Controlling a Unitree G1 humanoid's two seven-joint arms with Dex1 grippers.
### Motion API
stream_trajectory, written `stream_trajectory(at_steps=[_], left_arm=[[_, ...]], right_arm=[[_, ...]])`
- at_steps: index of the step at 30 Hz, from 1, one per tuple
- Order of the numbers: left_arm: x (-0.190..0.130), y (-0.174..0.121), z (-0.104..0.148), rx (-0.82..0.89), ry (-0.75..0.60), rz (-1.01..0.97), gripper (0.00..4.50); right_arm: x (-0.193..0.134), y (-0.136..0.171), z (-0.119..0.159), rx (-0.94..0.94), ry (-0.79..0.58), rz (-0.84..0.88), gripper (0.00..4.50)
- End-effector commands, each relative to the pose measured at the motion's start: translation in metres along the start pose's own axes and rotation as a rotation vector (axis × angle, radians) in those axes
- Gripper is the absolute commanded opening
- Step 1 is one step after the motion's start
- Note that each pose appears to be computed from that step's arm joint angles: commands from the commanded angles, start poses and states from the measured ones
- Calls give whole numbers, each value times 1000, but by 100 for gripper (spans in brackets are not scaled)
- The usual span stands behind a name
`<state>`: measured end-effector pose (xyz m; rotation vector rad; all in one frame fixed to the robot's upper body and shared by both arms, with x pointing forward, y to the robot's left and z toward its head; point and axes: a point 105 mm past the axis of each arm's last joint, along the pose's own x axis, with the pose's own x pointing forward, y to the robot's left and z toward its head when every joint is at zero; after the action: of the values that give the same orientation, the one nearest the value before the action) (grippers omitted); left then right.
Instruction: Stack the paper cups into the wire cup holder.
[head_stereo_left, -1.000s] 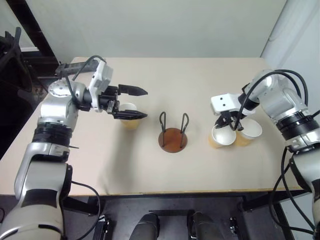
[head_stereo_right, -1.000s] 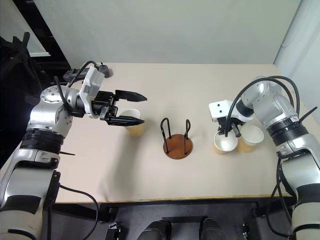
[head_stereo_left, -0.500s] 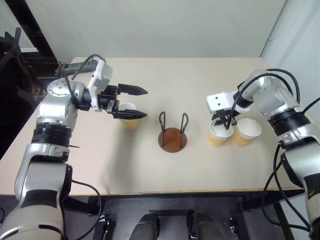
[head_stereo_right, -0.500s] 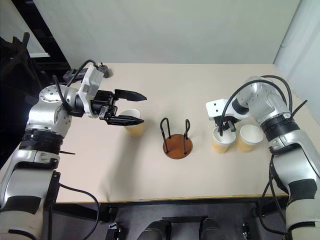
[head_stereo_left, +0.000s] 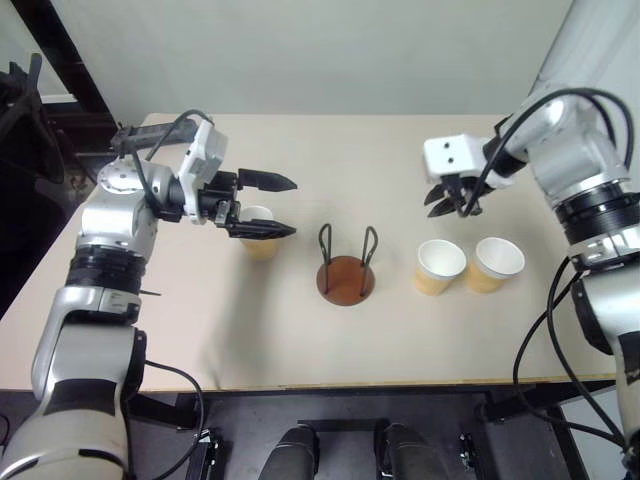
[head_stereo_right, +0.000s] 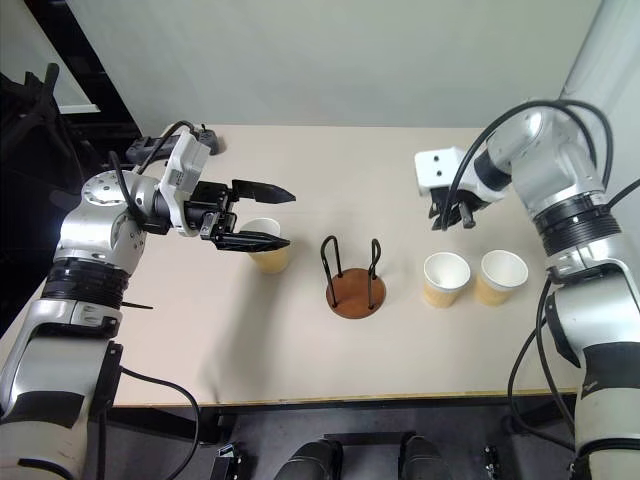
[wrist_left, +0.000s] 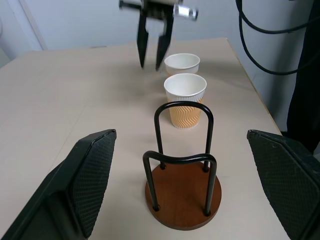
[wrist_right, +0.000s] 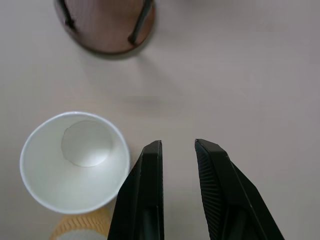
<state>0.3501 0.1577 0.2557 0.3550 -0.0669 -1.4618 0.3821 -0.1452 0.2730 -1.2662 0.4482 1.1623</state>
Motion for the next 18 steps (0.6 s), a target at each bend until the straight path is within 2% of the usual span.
stream_trajectory(at_steps=[1, 8, 18], left_arm=[[1, -3, 9, 31, -4, -42, 450], [4, -8, 2, 15, 27, -85, 450], [10, -16, 0, 5, 24, -146, 450]], right_arm=[[-23, 8, 6, 38, -56, -42, 95], [-22, 58, 4, 77, -60, 67, 95], [-11, 70, 8, 39, -50, 75, 95]])
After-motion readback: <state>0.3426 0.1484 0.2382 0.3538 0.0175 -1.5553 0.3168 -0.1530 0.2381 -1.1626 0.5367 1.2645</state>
